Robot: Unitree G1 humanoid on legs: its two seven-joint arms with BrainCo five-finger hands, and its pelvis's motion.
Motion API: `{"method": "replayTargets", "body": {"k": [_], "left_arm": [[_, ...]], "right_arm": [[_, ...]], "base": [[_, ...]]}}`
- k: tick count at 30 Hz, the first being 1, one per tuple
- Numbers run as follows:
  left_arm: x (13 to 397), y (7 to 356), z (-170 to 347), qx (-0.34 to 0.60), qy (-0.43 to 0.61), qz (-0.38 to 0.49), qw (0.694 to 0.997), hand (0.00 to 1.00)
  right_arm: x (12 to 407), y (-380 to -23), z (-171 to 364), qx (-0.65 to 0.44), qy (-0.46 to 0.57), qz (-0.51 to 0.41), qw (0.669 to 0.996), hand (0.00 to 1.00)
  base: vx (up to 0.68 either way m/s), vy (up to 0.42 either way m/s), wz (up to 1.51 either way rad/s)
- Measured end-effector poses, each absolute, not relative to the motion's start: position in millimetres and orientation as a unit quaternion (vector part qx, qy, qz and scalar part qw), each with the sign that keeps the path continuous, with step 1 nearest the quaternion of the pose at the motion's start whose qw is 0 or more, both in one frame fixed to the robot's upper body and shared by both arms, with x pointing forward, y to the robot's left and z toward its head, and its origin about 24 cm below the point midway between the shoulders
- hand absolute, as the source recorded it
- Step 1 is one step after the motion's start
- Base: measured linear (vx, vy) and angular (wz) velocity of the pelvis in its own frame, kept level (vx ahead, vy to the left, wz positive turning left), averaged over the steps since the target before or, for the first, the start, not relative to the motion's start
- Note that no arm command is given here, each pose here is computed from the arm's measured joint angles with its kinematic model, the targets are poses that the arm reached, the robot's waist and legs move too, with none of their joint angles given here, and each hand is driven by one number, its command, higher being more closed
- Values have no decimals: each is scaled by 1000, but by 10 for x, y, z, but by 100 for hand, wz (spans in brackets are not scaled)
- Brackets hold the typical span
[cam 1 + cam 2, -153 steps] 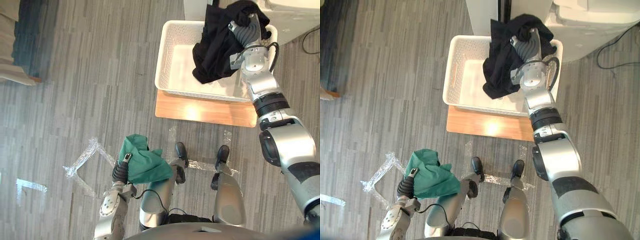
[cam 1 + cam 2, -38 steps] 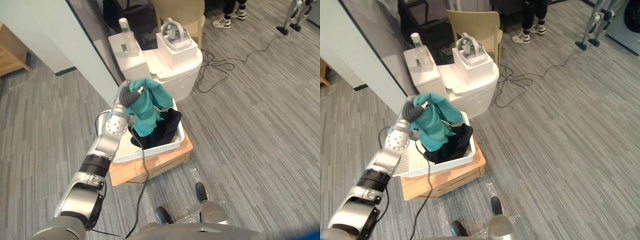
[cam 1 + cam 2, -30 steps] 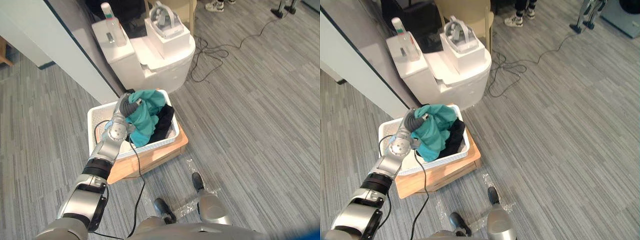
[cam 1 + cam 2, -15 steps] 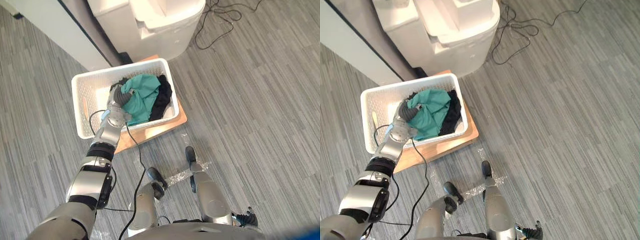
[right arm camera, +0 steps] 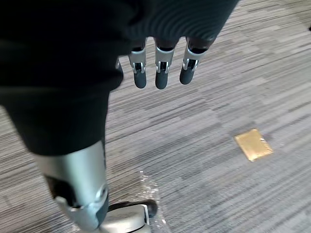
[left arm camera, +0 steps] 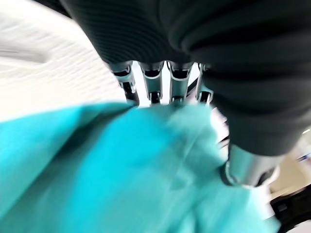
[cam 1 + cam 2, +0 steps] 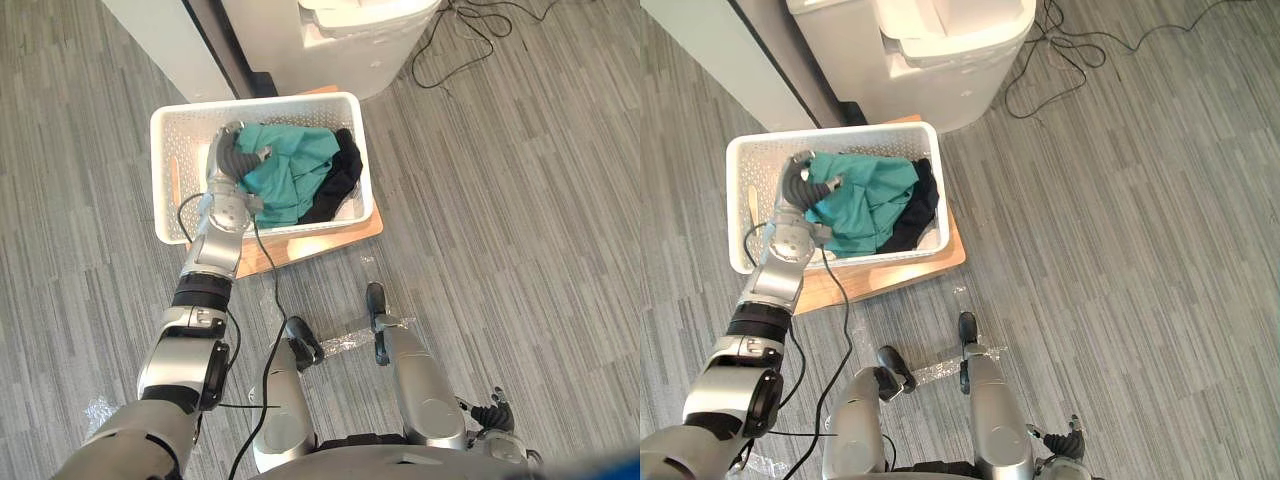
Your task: Tidy the bed and pick cloth on bed and put in laundry
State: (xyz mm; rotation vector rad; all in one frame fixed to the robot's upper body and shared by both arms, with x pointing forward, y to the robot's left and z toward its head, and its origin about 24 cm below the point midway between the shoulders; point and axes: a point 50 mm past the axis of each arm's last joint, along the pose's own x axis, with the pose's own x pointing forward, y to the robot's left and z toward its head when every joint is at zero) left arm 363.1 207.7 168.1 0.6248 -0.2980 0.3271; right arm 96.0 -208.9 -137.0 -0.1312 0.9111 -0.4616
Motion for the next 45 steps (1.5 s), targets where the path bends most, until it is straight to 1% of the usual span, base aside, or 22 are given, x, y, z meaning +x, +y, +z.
{"method": "replayTargets", "body": {"k": [4, 6, 9, 11, 12, 15, 17, 19, 21, 25, 27, 28, 30, 31, 32, 34, 35, 37, 39, 45], "left_arm": [[3444, 2196, 1617, 295, -154, 179, 926, 0], [3369, 2294, 1518, 286, -139, 191, 929, 0], [3255, 2432, 1292, 286, -100, 206, 931, 0], [3166, 2493, 1125, 288, -73, 209, 932, 0], [3093, 2539, 1025, 288, -56, 213, 932, 0], [2936, 2621, 817, 271, -21, 230, 935, 0], [2757, 2678, 620, 259, 11, 240, 936, 0], [2617, 2680, 471, 243, 31, 247, 938, 0], [2385, 2635, 135, 202, 88, 254, 942, 0], [2120, 2494, -331, 119, 173, 257, 943, 0], [1894, 2392, -659, 84, 243, 255, 932, 0], [1753, 2282, -853, 69, 288, 247, 923, 0], [1541, 2156, -1064, 50, 340, 236, 909, 0], [1369, 2059, -1222, 28, 383, 232, 894, 0], [1288, 2015, -1290, 15, 403, 229, 886, 0], [1032, 1905, -1470, -38, 457, 232, 858, 0], [1030, 1937, -1475, -38, 457, 235, 857, 0], [865, 1959, -1565, -43, 492, 237, 837, 0], [792, 1973, -1597, -60, 504, 247, 826, 0], [791, 1994, -1618, -56, 514, 231, 824, 0]], "right_arm": [[949, -2083, -1378, -59, 437, -212, 872, 0], [923, -2083, -1395, -58, 444, -209, 870, 0], [828, -2085, -1451, -53, 465, -206, 859, 0], [719, -2080, -1509, -50, 490, -200, 847, 0], [653, -2077, -1541, -53, 506, -196, 838, 0], [561, -2087, -1580, -52, 526, -193, 827, 0], [499, -2091, -1605, -56, 541, -185, 819, 0], [481, -2099, -1611, -66, 547, -177, 816, 0], [454, -2106, -1618, -74, 555, -174, 810, 0], [417, -2100, -1632, -92, 565, -162, 804, 0], [413, -2103, -1632, -93, 566, -162, 803, 0], [416, -2102, -1632, -99, 567, -157, 803, 0], [418, -2100, -1633, -106, 568, -154, 801, 0], [433, -2101, -1631, -107, 567, -154, 802, 0], [435, -2101, -1631, -107, 567, -155, 802, 0], [428, -2097, -1635, -107, 568, -154, 801, 0], [429, -2097, -1637, -107, 569, -154, 801, 0], [457, -2099, -1637, -103, 565, -156, 803, 0], [474, -2101, -1634, -104, 563, -153, 805, 0], [615, -2116, -1629, -105, 549, -141, 817, 0]], "base": [[52, -47, 4], [62, -30, 8], [92, -17, 20], [134, -9, 31], [130, -12, 21], [118, 2, 19], [85, 18, 5], [73, 18, -4], [53, 15, -6], [-7, -6, 2], [-24, -40, 10], [-32, -39, 13], [-43, -39, 12], [-56, -44, 14], [-69, -45, 21], [-77, -35, 25], [-75, -28, 19], [-66, -27, 9], [-60, -14, 13], [-13, 0, 7]]}}
